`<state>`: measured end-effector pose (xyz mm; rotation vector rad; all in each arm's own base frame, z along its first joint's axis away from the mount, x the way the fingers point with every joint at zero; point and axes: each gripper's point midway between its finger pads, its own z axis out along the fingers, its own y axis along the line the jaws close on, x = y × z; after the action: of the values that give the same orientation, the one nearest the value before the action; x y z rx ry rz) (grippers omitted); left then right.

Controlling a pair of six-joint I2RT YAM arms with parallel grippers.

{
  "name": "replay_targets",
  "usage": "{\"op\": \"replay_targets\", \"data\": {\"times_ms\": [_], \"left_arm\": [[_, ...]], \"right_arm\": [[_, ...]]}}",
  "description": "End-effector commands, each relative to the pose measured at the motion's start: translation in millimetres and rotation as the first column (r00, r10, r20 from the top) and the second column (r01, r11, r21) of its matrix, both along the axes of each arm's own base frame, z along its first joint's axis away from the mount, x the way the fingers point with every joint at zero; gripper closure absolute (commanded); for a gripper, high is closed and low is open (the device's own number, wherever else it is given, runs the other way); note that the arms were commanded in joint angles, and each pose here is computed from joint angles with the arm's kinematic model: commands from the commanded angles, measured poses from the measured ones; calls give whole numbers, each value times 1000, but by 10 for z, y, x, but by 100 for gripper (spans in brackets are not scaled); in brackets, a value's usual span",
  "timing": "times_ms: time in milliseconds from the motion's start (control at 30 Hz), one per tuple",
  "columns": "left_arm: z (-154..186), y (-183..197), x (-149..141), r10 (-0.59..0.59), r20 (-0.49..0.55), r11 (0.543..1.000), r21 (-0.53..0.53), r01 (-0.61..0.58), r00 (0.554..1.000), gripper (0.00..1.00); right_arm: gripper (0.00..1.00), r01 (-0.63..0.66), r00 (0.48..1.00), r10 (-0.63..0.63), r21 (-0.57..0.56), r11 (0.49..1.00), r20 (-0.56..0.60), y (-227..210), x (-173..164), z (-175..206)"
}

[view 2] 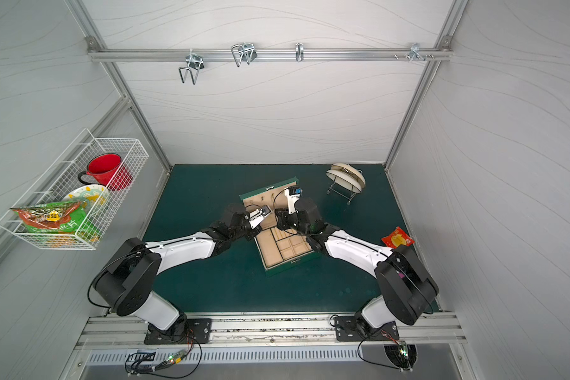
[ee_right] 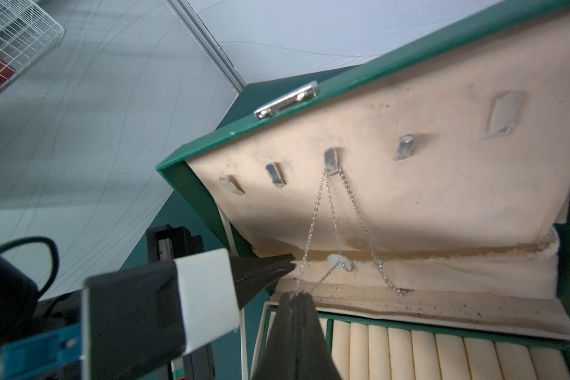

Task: Put jewelry chain into jewelry box
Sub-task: Adjust the necklace in the storage slot.

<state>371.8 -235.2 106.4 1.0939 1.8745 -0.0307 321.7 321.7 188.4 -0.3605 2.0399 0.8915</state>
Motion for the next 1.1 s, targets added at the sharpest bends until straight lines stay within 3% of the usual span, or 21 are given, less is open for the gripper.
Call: {"op": "replay_targets", "data": {"times_ms": [0, 400, 667, 1067], "left_arm": [[61, 38, 135, 46, 9, 999, -17, -45, 999, 100], [114, 19, 129, 38, 14, 999, -36, -38, 999, 100], [84, 79, 197, 88, 5, 996, -31, -88, 996, 100], [128, 70, 201, 91, 6, 995, -46, -91, 996, 100]], "right_arm": [[100, -11, 1000, 11, -5, 1000, -1, 17, -4, 66], [100, -14, 997, 12, -31, 999, -73, 118, 89, -225], [100, 1, 1000, -2, -27, 1000, -16, -15, 12, -35], [100, -9, 999, 8, -35, 999, -31, -77, -89, -59]]}}
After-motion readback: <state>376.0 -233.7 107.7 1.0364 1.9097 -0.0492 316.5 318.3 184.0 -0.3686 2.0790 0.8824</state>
